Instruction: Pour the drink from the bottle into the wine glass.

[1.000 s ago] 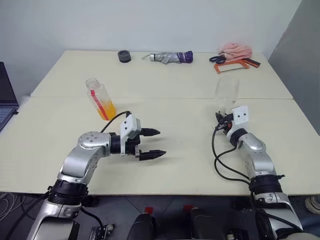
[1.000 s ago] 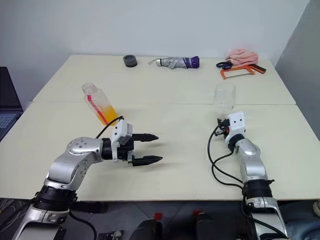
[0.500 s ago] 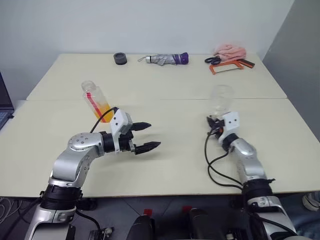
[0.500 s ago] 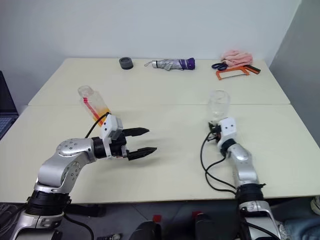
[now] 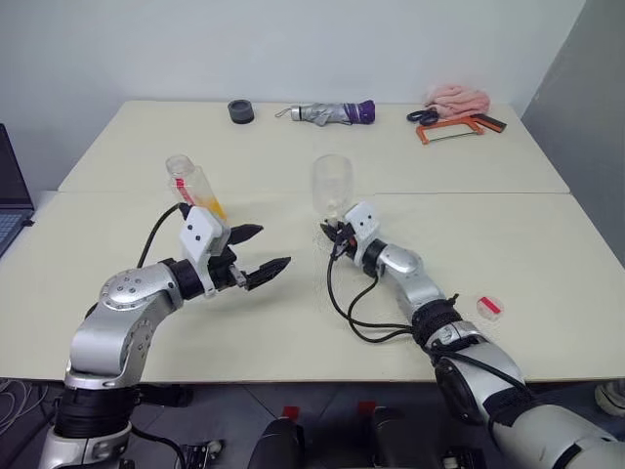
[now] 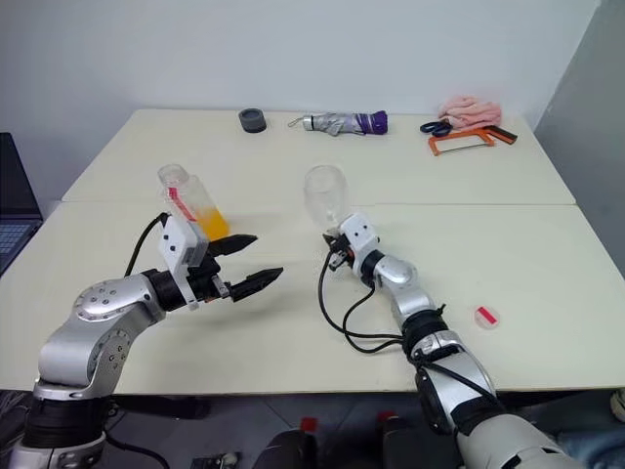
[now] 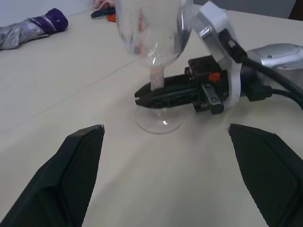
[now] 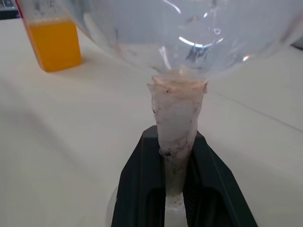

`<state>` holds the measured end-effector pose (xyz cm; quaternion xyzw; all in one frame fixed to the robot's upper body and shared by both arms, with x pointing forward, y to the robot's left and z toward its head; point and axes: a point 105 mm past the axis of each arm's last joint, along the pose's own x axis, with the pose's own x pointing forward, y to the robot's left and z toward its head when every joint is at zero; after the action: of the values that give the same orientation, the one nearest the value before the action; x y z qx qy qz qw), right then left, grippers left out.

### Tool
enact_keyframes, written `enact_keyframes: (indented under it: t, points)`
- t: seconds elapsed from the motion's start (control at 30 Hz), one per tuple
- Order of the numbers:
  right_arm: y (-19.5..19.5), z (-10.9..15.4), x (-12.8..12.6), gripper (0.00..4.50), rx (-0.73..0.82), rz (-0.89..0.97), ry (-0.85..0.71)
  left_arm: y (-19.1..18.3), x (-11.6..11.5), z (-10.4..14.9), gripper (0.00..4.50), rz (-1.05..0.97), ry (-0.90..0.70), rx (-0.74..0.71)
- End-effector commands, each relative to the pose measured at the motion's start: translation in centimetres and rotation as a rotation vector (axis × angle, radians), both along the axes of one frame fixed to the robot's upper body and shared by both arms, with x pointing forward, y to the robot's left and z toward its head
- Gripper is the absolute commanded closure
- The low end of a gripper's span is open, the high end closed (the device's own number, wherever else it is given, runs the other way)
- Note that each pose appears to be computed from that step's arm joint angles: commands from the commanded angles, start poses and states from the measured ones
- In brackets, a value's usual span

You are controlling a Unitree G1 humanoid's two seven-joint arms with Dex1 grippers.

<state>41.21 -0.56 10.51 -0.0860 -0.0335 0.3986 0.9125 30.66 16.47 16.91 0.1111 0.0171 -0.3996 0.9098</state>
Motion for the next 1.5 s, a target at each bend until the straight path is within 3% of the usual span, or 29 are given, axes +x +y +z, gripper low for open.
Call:
enact_keyframes:
  t: [0.03,0.17,0.43,0.77,1.03,1.27,1.5]
  points:
    - [0.6,1.4,0.1,3.98,0.032,0.034,-0.039,-0.1,-0.2,2.3,0.0,0.005,-0.085,0.002]
    - [0.5,1.2,0.0,2.85,0.036,0.042,-0.033,-0.1,0.0,2.7,0.0,0.012,-0.109,0.004]
    - [0.6,0.9,-0.4,0.02,0.037,0.069,-0.031,0.2,0.4,3.1,0.0,0.027,-0.138,-0.073]
    - [-1.1,-0.5,-1.1,0.02,0.001,0.067,-0.033,1.1,0.3,2.6,0.0,0.061,-0.155,-0.088]
    - [-5.5,-0.6,-3.0,0.02,-0.089,0.051,-0.118,2.9,0.4,0.5,0.0,0.191,-0.141,-0.112]
    - [-7.8,1.2,-7.2,0.02,-0.061,0.108,-0.114,7.0,0.7,-3.0,0.0,0.439,-0.126,-0.132]
    - [-6.0,3.9,-12.7,0.02,-0.046,0.28,-0.12,10.5,1.6,-4.8,0.0,0.679,-0.158,-0.16]
